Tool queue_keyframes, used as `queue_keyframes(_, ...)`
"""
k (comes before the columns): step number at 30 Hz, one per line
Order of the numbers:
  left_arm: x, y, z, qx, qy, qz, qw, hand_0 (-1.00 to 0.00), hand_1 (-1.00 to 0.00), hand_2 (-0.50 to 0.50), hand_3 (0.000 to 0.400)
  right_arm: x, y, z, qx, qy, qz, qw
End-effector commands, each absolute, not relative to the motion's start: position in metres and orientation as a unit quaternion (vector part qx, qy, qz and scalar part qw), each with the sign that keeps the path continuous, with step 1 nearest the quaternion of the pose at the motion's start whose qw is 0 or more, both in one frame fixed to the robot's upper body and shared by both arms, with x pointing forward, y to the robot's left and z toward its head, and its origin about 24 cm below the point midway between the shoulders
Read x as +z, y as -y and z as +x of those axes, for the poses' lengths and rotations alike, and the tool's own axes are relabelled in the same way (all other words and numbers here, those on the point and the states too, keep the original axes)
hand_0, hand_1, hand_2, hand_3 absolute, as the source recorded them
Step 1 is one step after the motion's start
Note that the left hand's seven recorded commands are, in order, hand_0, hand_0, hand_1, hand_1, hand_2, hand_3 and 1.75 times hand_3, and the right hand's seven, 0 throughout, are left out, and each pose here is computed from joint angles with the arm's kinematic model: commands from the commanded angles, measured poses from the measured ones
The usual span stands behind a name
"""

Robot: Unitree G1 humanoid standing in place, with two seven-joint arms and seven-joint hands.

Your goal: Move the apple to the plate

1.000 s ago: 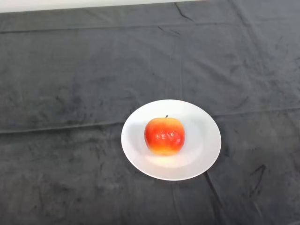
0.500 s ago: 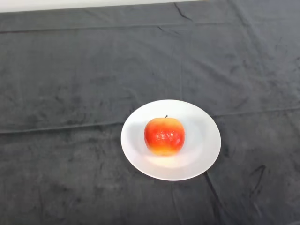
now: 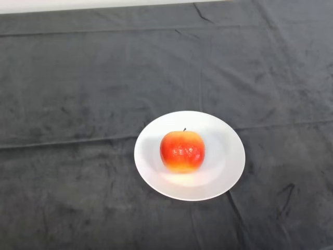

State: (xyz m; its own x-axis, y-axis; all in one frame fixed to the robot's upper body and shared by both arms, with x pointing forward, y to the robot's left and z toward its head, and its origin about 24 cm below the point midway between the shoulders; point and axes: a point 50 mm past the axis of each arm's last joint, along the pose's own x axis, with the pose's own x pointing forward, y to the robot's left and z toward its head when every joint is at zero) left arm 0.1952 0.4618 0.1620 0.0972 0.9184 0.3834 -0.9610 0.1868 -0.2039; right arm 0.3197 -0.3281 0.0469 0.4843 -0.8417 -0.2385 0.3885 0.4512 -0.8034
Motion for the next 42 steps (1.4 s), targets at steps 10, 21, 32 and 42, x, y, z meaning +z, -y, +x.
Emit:
queue_keyframes(10, 0.1896, -0.4688, 0.1966, 0.628, 0.250, 0.064, 0.734, 0.00, 0.00, 0.00, 0.000, 0.0405, 0.3328, 0.3130, -0.393, -0.341, -0.354, 0.777)
queue_keyframes(21, 0.1897, -0.4682, 0.1971, 0.625, 0.250, 0.065, 0.736, 0.00, 0.00, 0.00, 0.000, 0.0405, 0.3328, 0.3130, -0.393, -0.341, -0.354, 0.777)
queue_keyframes(32, 0.1893, -0.4677, 0.1982, 0.623, 0.249, 0.065, 0.739, 0.00, 0.00, 0.00, 0.000, 0.0405, 0.3328, 0.3130, -0.393, -0.341, -0.354, 0.777)
queue_keyframes(42, 0.1889, -0.4676, 0.1989, 0.621, 0.247, 0.065, 0.741, 0.00, 0.00, 0.00, 0.000, 0.0405, 0.3328, 0.3130, -0.393, -0.341, -0.354, 0.777)
